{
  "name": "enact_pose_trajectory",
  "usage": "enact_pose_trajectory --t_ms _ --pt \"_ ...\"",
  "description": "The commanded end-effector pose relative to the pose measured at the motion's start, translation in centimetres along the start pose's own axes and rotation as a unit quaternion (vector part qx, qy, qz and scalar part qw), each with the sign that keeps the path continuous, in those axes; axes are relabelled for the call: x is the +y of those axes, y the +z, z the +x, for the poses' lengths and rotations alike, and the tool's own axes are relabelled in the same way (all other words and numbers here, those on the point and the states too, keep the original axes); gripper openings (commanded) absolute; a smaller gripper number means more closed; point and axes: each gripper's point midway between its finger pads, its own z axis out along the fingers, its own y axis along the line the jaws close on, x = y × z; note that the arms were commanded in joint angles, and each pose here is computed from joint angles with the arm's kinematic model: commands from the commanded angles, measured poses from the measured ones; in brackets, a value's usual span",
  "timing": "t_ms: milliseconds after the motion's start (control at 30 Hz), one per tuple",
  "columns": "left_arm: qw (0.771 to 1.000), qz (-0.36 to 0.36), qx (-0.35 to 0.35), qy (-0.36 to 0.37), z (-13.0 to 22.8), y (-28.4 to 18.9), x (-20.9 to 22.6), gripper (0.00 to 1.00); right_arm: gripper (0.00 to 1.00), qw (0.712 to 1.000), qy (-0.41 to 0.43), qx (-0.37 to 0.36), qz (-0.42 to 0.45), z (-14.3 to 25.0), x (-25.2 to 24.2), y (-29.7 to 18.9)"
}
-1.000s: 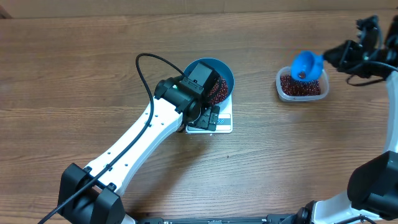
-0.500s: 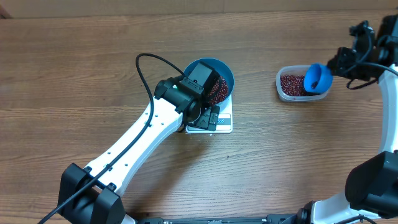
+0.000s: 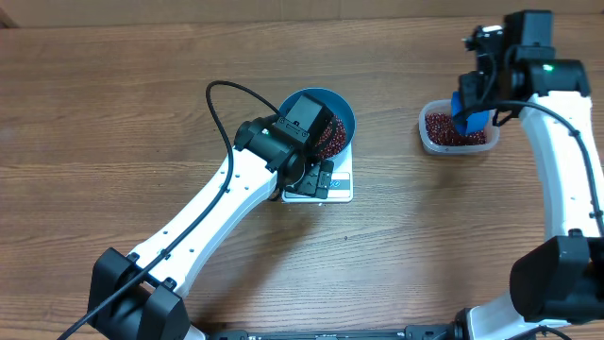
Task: Scoop item into bowl and weigh 150g on scale
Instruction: 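Carry the blue scoop right back into the bean tub, then lay the scoop in the tub and open the right gripper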
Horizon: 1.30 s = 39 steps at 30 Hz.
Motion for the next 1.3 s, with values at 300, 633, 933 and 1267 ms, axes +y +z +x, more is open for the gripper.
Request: enact_pose_trajectory --t_ms 300,633,933,1267 --pt "1.0 0.001 0.004 0.0 0.3 0.2 -0.2 1.0 0.04 0.992 -0.06 0.012 0.111 -0.6 -1.0 -1.0" --pt "1.0 0.001 0.004 0.0 0.3 0.2 -0.2 1.0 0.04 0.997 0.064 -0.023 -0.036 -0.5 -0.7 -0.6" --pt "1.0 0.001 0.004 0.0 0.3 0.2 -0.2 1.0 0.04 0.967 0.186 -0.042 -0.167 0.8 -3.6 -0.9" --pt "1.0 0.001 0.004 0.0 0.3 0.2 -0.2 0.99 0.04 0.916 0.216 -0.059 -0.333 1.4 -3.0 1.1"
